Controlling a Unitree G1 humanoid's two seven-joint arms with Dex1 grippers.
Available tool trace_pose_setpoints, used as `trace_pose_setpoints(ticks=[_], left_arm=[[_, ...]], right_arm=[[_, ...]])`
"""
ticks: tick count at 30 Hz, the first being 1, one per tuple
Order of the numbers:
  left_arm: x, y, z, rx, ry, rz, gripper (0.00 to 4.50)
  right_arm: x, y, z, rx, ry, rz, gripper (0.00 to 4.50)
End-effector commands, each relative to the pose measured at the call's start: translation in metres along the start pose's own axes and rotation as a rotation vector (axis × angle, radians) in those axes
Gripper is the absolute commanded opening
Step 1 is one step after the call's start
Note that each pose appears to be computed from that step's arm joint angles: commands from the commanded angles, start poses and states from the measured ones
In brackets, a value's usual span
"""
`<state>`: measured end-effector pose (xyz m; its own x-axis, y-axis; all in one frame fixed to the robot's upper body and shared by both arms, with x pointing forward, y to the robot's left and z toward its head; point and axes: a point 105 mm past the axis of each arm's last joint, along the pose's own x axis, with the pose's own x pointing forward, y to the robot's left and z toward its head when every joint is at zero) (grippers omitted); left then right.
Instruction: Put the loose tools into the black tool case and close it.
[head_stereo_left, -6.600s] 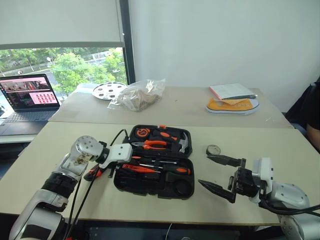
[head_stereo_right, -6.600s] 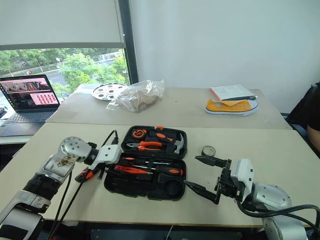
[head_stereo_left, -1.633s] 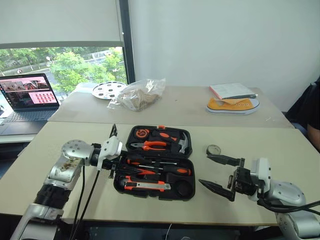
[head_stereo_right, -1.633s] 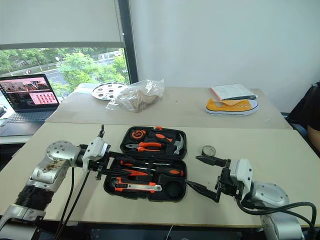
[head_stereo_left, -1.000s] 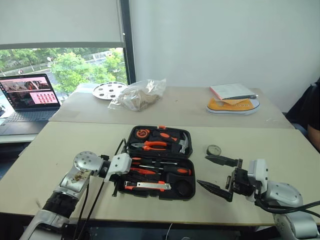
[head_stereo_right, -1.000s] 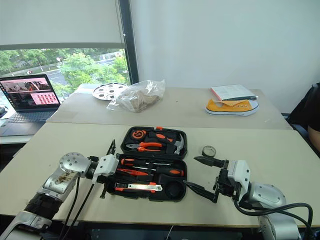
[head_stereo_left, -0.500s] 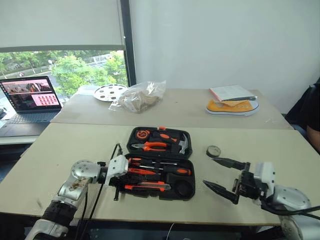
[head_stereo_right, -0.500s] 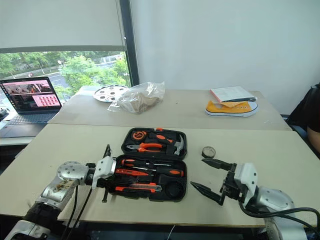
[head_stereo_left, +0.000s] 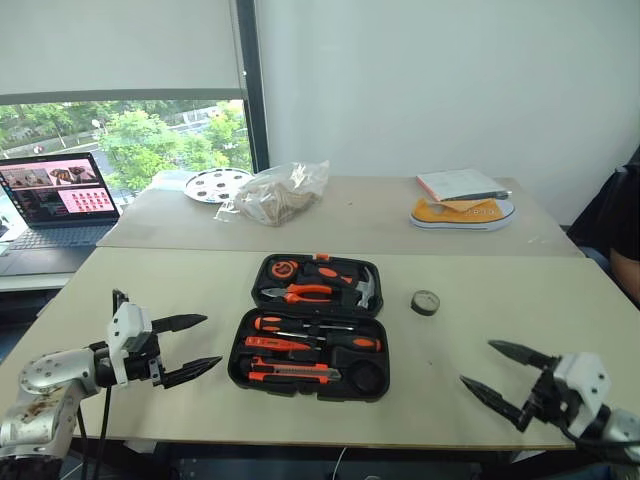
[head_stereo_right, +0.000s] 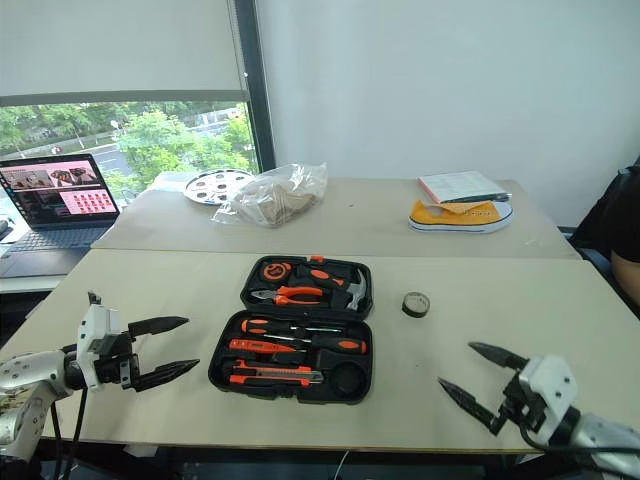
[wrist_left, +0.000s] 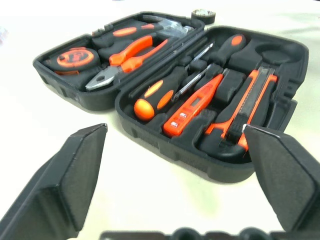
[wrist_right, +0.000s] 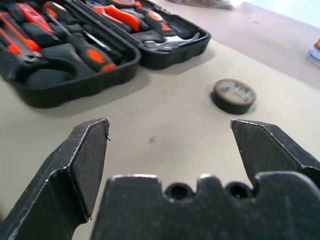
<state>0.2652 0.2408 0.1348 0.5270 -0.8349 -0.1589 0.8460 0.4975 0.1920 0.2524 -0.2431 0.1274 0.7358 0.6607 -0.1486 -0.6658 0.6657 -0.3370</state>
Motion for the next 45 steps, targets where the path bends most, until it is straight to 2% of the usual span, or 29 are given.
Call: trace_pose_setpoints(ticks=[1, 6, 15, 19, 28, 29, 31, 33, 35, 40, 45], left_arm=[[0.011, -0.005, 0.025, 0.062, -0.073, -0.054, 4.48], [0.025, -0.014, 0.03, 0.078, -0.087, -0.112, 4.48], [0.041, -0.03, 0.028, 0.097, -0.083, -0.196, 4.48], [0.043, -0.036, 0.029, 0.104, -0.088, -0.225, 4.5], [0.041, -0.038, 0.031, 0.117, -0.08, -0.234, 4.5], [0.041, -0.039, 0.03, 0.115, -0.078, -0.233, 4.5], [0.04, -0.04, 0.028, 0.111, -0.074, -0.229, 4.5], [0.038, -0.04, 0.025, 0.102, -0.07, -0.216, 4.5], [0.037, -0.04, 0.024, 0.097, -0.067, -0.205, 4.5], [0.035, -0.043, 0.022, 0.087, -0.062, -0.2, 4.5], [0.035, -0.045, 0.021, 0.084, -0.059, -0.208, 4.5]], right_arm=[[0.038, -0.022, 0.01, -0.06, 0.111, 0.116, 4.5], [0.07, -0.041, -0.004, -0.09, 0.293, 0.225, 4.5], [0.108, -0.057, -0.015, -0.155, 0.448, 0.294, 4.5], [0.118, -0.06, -0.013, -0.159, 0.461, 0.314, 3.51], [0.116, -0.056, 0.005, -0.215, 0.409, 0.427, 0.39], [0.116, -0.05, 0.018, -0.215, 0.351, 0.471, 0.06], [0.115, -0.034, 0.04, -0.21, 0.246, 0.571, 0.03], [0.11, 0.004, 0.071, -0.176, 0.105, 0.743, 0.03], [0.105, 0.038, 0.089, -0.125, 0.043, 0.853, 0.03], [0.1, 0.091, 0.085, -0.082, 0.085, 0.93, 0.03], [0.1, 0.103, 0.059, -0.109, 0.201, 0.904, 0.03]])
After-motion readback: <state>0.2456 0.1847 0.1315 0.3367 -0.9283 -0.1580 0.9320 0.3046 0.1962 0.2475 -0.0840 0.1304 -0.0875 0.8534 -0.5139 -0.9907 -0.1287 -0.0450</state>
